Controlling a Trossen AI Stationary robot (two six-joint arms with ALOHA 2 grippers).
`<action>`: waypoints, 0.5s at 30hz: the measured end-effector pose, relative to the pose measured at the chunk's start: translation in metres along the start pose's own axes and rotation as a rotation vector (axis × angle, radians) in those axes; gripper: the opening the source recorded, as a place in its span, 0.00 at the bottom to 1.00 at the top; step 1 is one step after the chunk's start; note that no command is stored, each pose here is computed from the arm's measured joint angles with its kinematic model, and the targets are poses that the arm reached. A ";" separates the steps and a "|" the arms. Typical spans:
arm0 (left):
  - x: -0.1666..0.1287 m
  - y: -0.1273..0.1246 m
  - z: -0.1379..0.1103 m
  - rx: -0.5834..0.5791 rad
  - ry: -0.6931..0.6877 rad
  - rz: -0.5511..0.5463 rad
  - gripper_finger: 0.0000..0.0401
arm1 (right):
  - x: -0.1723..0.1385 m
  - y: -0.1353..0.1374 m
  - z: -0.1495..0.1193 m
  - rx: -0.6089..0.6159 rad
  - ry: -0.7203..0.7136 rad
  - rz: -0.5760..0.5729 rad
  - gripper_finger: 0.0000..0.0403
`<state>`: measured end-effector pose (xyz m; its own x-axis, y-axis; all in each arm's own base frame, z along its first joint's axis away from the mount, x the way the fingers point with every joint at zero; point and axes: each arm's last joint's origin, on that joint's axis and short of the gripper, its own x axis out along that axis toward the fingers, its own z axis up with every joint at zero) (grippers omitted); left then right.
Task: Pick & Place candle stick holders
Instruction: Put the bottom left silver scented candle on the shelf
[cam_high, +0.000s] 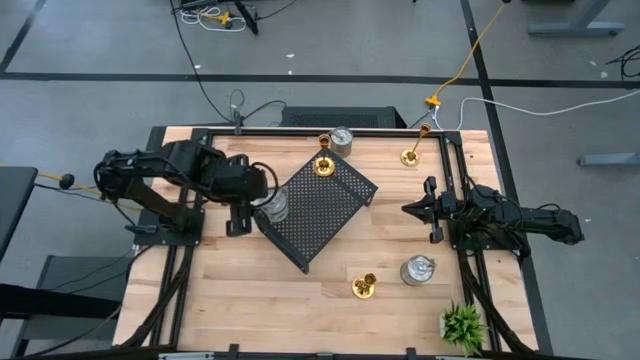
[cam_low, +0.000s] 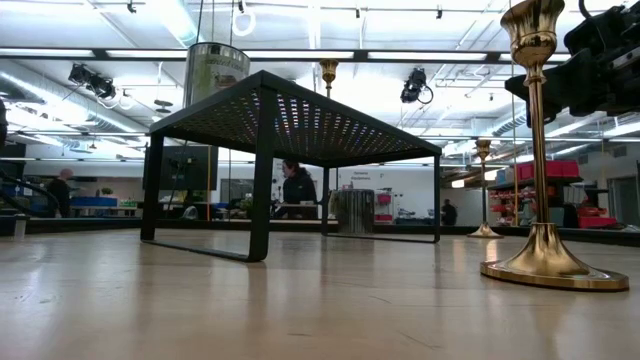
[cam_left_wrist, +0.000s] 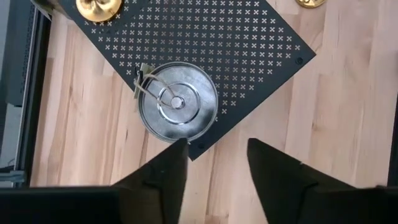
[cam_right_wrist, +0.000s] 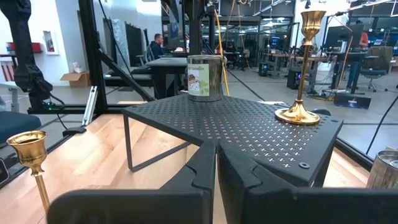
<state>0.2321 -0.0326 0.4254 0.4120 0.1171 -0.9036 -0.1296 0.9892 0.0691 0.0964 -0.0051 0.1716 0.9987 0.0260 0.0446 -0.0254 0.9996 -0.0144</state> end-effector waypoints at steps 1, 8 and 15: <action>0.000 0.000 0.000 0.007 -0.001 0.000 0.40 | 0.000 0.000 0.000 0.000 0.000 0.000 0.06; 0.000 0.000 0.000 0.015 -0.002 0.000 0.25 | 0.000 0.000 0.000 0.000 0.000 0.000 0.06; 0.000 0.001 0.000 0.071 -0.004 0.008 0.16 | 0.000 0.000 0.000 0.000 0.000 0.000 0.06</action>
<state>0.2322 -0.0319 0.4256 0.4147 0.1252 -0.9013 -0.0689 0.9920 0.1061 0.0963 -0.0051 0.1717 0.9987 0.0258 0.0449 -0.0252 0.9996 -0.0142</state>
